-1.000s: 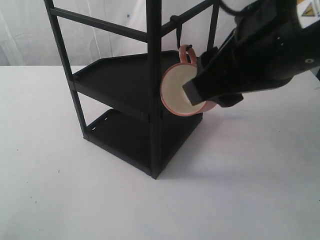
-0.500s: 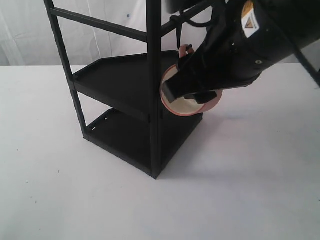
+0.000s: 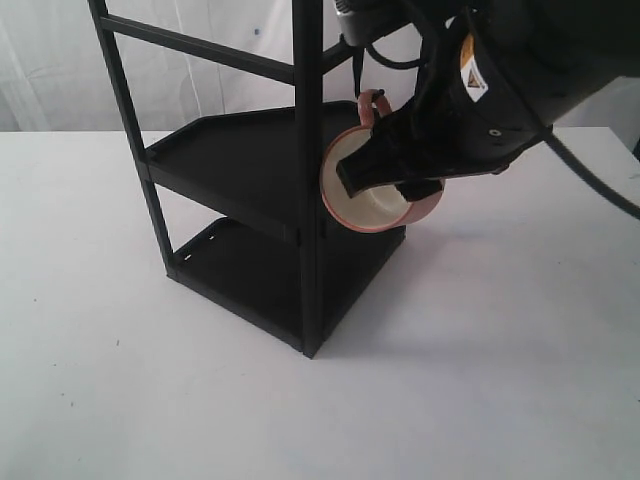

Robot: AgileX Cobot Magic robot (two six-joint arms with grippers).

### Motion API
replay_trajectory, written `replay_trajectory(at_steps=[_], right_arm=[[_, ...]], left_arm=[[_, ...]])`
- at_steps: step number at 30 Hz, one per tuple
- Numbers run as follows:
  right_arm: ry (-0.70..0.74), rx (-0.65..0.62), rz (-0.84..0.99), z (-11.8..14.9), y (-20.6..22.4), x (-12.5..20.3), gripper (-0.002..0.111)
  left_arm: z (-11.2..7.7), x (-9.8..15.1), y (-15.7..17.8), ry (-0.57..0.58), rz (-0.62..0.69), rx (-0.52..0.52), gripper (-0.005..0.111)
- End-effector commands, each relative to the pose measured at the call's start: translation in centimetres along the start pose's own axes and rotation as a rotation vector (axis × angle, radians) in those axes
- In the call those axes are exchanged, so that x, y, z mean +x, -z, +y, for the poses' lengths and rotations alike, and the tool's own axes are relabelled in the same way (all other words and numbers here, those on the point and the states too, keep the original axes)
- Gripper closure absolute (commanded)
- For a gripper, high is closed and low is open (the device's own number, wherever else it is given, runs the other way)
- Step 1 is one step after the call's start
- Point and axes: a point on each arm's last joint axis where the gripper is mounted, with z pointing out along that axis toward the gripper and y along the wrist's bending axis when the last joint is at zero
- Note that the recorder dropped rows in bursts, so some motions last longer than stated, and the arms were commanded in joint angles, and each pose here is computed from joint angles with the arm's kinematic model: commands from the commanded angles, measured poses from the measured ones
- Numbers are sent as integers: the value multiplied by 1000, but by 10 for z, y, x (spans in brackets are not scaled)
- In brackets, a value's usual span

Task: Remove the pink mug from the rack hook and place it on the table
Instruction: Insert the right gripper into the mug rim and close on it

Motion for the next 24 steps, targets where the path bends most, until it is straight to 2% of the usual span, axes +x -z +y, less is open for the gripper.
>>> replay_trajectory(at_steps=[1,7,15,24], right_arm=[[-11,13,3,1,-3,-2,58],[-63,10,2,3,-7,-2,63],[-84,4,-7,3,-7,-3,79],[-101,3,-9,3,-7,-3,83]], left_arm=[[0,1,0,2,5,-1,107],[0,1,0,2,5,-1,107],[0,1,0,2,5,-1,107],[0,1,0,2,5,-1,107]])
